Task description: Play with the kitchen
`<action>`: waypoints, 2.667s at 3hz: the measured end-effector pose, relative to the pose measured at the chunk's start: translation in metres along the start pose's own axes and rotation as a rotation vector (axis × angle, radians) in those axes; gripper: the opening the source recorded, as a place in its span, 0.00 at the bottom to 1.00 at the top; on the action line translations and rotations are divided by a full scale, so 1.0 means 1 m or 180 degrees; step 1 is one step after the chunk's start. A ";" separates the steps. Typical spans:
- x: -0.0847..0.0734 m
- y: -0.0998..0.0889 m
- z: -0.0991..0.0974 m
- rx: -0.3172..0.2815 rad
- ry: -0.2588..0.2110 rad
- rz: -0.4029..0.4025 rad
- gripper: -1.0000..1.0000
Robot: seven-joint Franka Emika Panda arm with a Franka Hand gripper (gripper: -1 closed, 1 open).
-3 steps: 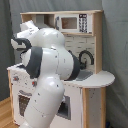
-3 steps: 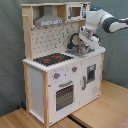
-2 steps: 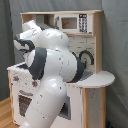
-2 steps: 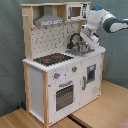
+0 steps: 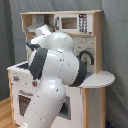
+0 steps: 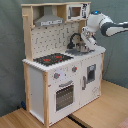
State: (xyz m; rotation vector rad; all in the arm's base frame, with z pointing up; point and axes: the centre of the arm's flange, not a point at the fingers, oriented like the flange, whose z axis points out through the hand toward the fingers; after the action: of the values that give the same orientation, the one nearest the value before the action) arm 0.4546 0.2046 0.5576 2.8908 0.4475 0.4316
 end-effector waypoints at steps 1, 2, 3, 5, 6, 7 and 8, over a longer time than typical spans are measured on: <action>0.010 0.017 0.020 0.0050 0.0044 0.0088 0.00; 0.019 0.027 0.038 0.0086 0.0086 0.0086 0.00; 0.026 0.031 0.054 0.0142 0.0087 0.0048 0.00; 0.042 0.033 0.071 0.0209 0.0045 -0.0061 0.00; 0.048 0.029 0.076 0.0230 0.0032 -0.0107 0.00; 0.049 0.030 0.077 0.0231 0.0029 -0.0110 1.00; 0.051 0.034 0.079 0.0233 0.0023 -0.0115 1.00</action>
State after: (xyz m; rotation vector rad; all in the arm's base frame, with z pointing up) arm 0.5343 0.1785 0.5039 2.9471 0.5267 0.4286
